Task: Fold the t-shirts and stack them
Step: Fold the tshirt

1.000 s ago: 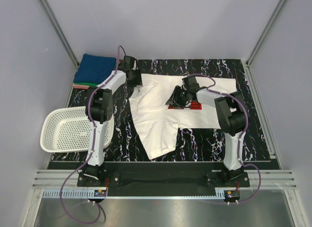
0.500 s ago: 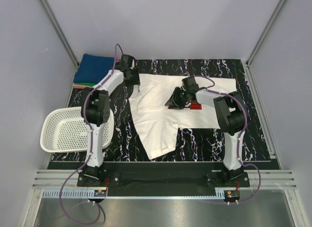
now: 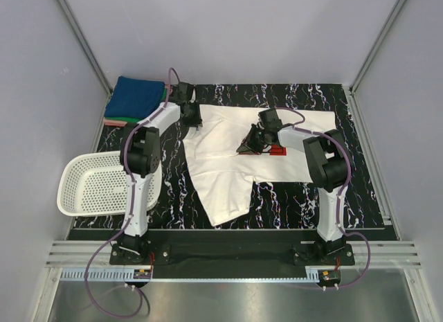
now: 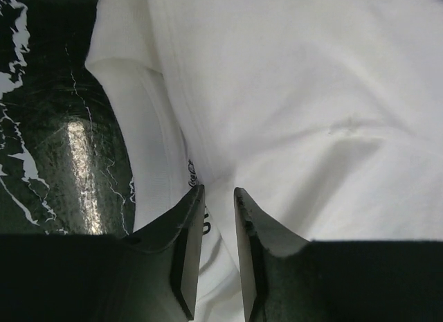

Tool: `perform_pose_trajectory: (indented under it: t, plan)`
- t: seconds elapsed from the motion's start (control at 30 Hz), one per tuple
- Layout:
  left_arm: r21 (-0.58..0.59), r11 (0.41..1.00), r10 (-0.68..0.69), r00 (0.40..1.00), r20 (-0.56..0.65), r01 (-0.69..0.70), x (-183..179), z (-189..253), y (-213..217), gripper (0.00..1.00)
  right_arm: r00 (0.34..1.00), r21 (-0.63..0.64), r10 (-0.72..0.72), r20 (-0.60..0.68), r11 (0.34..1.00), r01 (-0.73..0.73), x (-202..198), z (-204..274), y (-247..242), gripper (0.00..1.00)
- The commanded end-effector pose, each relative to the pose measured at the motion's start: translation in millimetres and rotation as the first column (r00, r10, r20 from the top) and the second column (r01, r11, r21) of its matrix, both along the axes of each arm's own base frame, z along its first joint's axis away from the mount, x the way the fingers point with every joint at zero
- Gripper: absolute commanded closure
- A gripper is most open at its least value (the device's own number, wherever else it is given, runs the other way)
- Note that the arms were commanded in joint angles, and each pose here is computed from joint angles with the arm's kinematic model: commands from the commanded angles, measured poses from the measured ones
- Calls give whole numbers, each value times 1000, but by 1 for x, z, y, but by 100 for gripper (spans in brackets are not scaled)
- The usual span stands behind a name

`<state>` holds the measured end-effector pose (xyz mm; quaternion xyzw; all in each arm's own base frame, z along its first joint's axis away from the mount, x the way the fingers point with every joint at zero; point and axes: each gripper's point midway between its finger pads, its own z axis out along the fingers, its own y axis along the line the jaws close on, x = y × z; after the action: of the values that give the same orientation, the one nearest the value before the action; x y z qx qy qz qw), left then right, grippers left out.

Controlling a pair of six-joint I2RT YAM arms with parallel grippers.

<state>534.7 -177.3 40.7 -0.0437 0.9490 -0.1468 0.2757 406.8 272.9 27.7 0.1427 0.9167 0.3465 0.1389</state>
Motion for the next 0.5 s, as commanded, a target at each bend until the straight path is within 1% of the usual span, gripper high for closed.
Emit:
perform_pose_trajectory:
  t: [0.0, 0.03, 0.17, 0.47]
  plan:
    - [-11, 1000, 20, 1000, -5, -20, 7, -3, 2, 71, 999, 3, 30, 44, 1000, -30, 0, 15, 7, 95]
    - [2, 1000, 30, 999, -10, -30, 8, -8, 7, 71, 998, -1, 33, 51, 999, -33, 0, 18, 6, 100]
    - [10, 999, 39, 999, -28, -39, 11, -14, 13, 69, 997, -22, 47, 57, 999, -46, -4, 21, 2, 100]
    - [38, 998, 50, 998, -38, -49, 14, -19, 23, 66, 993, -136, 81, 86, 988, -69, -10, 25, -17, 100]
